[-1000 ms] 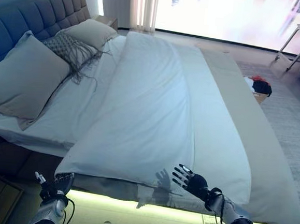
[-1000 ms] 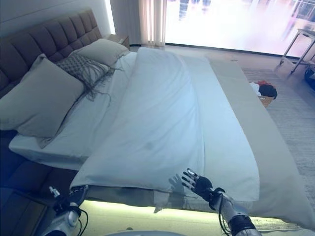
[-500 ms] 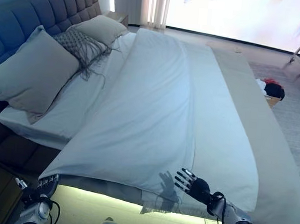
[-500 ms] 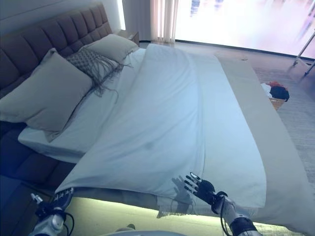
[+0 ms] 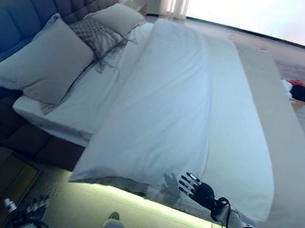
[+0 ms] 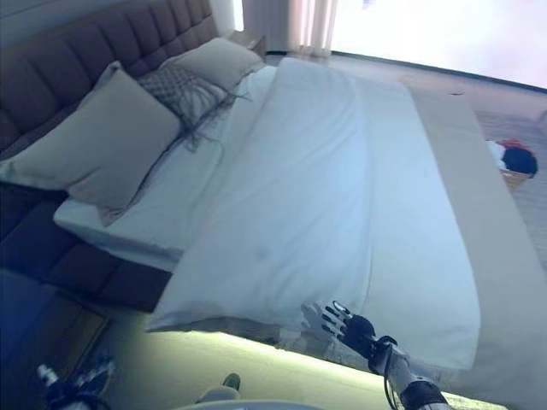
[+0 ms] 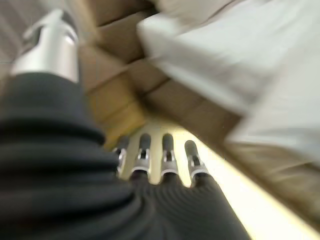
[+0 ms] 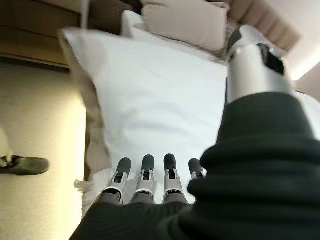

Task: Make the bed neatly

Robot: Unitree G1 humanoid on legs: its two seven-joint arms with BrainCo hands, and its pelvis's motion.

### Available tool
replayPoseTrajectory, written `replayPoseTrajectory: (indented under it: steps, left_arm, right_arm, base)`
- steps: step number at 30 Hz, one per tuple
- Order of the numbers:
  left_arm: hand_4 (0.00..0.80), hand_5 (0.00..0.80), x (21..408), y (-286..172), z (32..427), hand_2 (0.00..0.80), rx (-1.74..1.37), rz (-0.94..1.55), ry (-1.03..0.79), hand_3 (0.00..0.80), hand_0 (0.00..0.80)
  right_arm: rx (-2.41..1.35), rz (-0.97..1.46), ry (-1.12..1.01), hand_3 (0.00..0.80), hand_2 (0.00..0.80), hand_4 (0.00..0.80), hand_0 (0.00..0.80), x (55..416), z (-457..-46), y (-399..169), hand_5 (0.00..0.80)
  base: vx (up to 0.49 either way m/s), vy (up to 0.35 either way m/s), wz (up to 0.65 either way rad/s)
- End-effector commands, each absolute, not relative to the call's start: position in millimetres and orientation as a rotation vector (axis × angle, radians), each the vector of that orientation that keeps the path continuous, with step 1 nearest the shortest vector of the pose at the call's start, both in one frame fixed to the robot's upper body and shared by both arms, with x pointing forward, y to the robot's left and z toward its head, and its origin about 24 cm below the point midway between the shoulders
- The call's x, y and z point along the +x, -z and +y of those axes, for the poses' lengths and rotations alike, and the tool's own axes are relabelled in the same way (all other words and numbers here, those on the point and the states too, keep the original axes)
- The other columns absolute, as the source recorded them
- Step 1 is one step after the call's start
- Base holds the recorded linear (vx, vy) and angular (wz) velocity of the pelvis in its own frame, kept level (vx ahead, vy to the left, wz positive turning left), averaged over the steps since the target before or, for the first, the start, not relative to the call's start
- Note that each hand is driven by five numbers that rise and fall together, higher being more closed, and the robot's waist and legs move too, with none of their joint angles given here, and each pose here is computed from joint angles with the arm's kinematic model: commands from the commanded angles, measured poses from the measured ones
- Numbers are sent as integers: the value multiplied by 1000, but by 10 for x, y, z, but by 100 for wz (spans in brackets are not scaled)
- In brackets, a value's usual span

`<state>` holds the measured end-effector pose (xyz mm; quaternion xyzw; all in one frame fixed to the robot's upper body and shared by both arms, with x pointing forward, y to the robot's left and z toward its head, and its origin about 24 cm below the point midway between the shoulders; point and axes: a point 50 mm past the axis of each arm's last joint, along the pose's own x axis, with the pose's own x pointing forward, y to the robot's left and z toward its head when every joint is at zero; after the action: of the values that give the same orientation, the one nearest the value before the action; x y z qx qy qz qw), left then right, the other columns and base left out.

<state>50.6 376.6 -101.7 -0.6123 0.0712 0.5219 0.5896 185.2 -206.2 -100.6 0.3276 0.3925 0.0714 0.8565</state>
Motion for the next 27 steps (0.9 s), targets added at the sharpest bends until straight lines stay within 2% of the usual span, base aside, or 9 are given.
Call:
replayPoseTrajectory:
  steps: [1, 5, 12, 15, 19, 22, 27]
  left_arm:
    - [0, 0, 436, 991, 3830, 0, -1209, 371, -1166, 0, 0]
    - [0, 0, 518, 1106, 3637, 0, -1239, 438, -1104, 0, 0]
    - [0, 0, 359, 1326, 3313, 0, -1143, 623, -1089, 0, 0]
    - [0, 0, 222, 1389, 3251, 0, -772, 896, -1003, 0, 0]
    - [0, 0, 291, 1444, 3140, 0, -470, 1115, -800, 0, 0]
    - [0, 0, 334, 1456, 3114, 0, -276, 1210, -685, 0, 0]
    - [0, 0, 469, 1477, 3040, 0, -155, 1275, -558, 0, 0]
  right_arm:
    - [768, 679, -202, 0, 0, 0, 0, 2147, -1928, 819, 0]
    - [772, 660, -211, 0, 0, 0, 0, 2194, -1947, 777, 0]
    - [793, 619, -236, 0, 0, 0, 0, 2311, -1849, 700, 0]
    - [776, 643, -255, 0, 0, 0, 0, 2291, -1827, 706, 0]
    - [708, 698, -266, 0, 0, 0, 0, 2216, -1917, 743, 0]
    - [654, 759, -266, 0, 0, 0, 0, 2144, -2015, 808, 0]
    - [575, 854, -253, 0, 0, 0, 0, 2000, -2133, 950, 0]
  base:
    - [-93, -52, 31]
    - [-73, -23, 12]
    - [-46, -31, 1]
    - [0, 0, 0]
    - [-9, -18, -14]
    - [-27, -53, -28]
    - [-33, -83, -38]
